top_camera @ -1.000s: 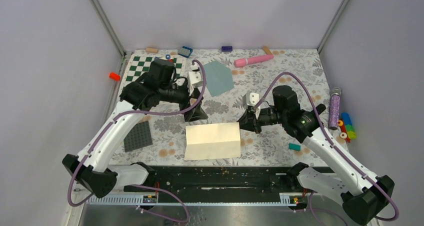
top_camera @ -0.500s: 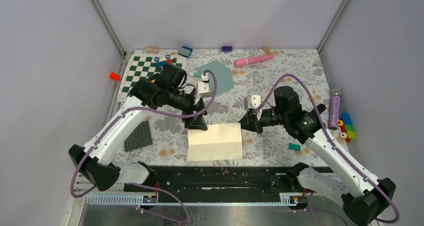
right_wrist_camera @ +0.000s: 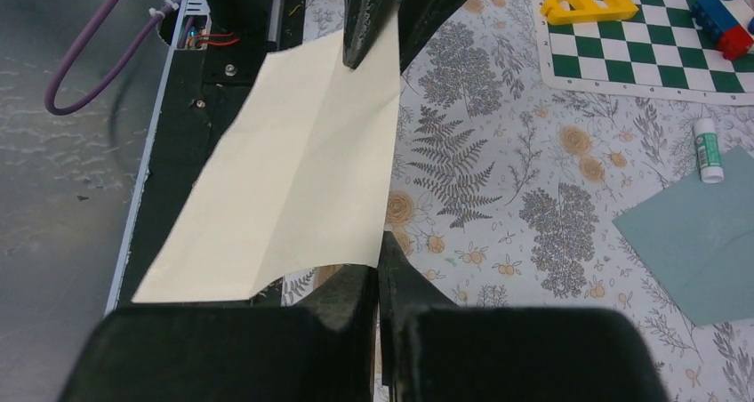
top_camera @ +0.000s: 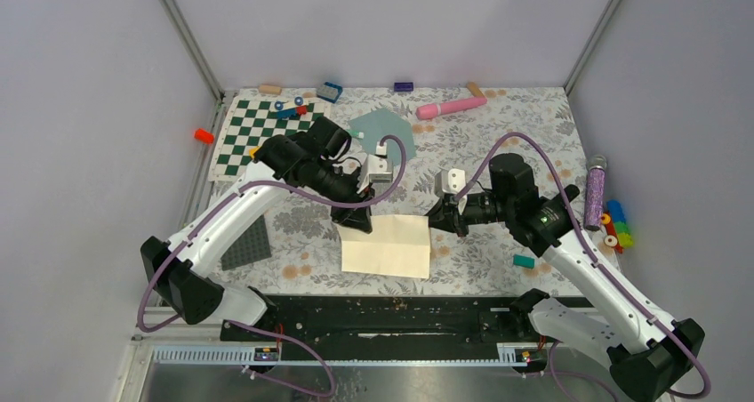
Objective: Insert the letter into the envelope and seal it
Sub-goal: Fold the letter.
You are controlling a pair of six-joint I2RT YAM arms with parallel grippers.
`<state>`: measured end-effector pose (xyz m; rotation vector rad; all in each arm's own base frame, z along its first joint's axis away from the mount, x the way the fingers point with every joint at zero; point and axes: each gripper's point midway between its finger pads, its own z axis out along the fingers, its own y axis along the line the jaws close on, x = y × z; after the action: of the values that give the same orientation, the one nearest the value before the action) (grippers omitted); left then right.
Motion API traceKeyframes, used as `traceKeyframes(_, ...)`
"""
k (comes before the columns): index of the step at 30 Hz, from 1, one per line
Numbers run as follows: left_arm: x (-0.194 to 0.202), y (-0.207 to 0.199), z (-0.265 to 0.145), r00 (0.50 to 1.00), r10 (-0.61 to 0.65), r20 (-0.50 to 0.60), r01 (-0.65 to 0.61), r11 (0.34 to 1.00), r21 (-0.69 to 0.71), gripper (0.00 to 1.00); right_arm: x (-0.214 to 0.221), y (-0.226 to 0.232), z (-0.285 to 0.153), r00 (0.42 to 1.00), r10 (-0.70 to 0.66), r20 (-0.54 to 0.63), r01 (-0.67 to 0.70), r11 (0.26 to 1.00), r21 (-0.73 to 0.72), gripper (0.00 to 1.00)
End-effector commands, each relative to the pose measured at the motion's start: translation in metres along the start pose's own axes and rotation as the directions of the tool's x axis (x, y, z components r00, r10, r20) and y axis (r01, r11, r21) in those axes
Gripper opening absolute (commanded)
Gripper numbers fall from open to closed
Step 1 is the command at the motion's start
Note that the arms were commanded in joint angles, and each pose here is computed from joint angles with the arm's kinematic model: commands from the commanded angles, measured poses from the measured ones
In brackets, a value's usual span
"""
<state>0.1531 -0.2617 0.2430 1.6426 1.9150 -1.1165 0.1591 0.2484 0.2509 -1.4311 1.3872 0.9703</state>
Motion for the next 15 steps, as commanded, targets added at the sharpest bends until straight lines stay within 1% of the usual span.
traceKeyframes(1, -0.0171, -0.0025, -0.0094, 0.996, 0.081, 0.036, -0.080, 0.997, -0.021, 0.26, -0.0038, -0.0056, -0.0033, 0.999, -0.047, 0.007, 0.047, 0.998, 0.031, 0.00)
traceKeyframes(9, -0.0153, -0.0028, -0.0121, 0.994, 0.102, 0.030, -0.101, 0.994, -0.036, 0.29, -0.0002, -0.0079, -0.0038, 0.998, -0.057, -0.004, 0.058, 0.997, 0.046, 0.00)
traceKeyframes(10, -0.0150, -0.0036, -0.0127, 0.994, 0.104, 0.030, -0.103, 0.994, -0.035, 0.26, -0.0003, -0.0082, -0.0041, 0.998, -0.058, -0.004, 0.059, 0.997, 0.048, 0.00)
traceKeyframes(12, -0.0152, -0.0041, -0.0134, 0.994, 0.105, 0.030, -0.104, 0.994, -0.038, 0.05, -0.0006, -0.0085, -0.0046, 0.998, -0.060, -0.004, 0.060, 0.997, 0.051, 0.00)
traceKeyframes(13, -0.0152, -0.0040, -0.0136, 0.994, 0.105, 0.030, -0.103, 0.994, -0.039, 0.00, -0.0008, -0.0089, -0.0046, 0.998, -0.061, -0.004, 0.061, 0.997, 0.053, 0.00)
traceKeyframes(15, -0.0147, -0.0043, -0.0138, 0.994, 0.104, 0.030, -0.102, 0.994, -0.040, 0.00, -0.0007, -0.0095, -0.0049, 0.998, -0.063, -0.006, 0.064, 0.996, 0.056, 0.00)
